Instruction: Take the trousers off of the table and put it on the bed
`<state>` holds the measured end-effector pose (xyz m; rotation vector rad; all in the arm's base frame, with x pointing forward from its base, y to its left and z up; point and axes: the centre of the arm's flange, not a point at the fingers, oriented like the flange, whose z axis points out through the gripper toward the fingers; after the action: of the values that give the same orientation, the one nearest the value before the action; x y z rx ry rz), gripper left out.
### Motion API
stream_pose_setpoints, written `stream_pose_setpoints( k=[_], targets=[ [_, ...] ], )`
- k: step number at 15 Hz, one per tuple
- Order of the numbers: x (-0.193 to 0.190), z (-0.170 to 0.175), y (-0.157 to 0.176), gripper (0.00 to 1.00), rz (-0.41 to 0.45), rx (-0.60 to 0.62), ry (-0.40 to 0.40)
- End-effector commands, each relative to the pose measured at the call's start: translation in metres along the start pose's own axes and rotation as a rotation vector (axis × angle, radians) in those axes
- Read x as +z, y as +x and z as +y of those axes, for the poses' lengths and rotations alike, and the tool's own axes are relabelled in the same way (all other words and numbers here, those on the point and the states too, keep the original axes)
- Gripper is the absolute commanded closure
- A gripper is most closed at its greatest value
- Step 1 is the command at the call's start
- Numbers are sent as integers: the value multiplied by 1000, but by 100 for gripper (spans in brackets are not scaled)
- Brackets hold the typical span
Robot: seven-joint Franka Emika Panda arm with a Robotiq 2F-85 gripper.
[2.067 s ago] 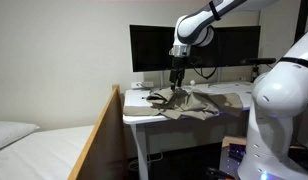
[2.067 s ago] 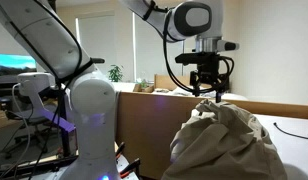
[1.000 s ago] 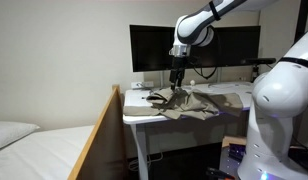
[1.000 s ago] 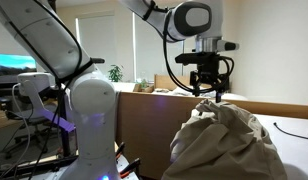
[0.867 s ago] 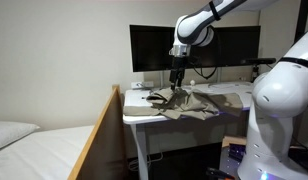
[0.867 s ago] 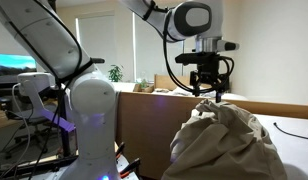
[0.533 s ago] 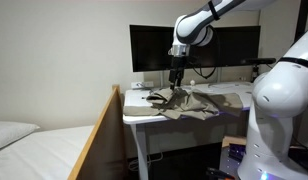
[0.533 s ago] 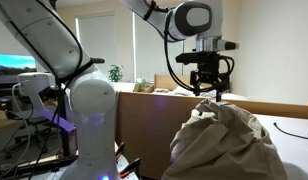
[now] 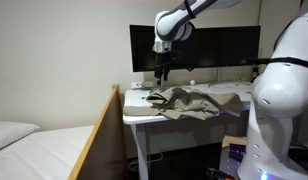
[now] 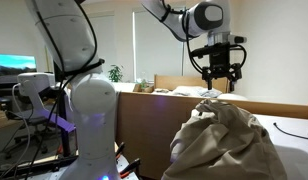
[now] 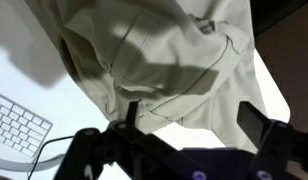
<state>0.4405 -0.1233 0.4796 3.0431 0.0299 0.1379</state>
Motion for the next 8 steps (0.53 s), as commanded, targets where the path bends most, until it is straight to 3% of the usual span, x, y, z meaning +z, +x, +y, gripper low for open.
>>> stream_pose_setpoints(
  k=[1,4,8],
  targets=[
    [15,-15,60,0,-85,0,-52],
    [33,-38,82,0,-133,13,-39],
    [58,-56,87,0,-167,180,-90]
  ],
)
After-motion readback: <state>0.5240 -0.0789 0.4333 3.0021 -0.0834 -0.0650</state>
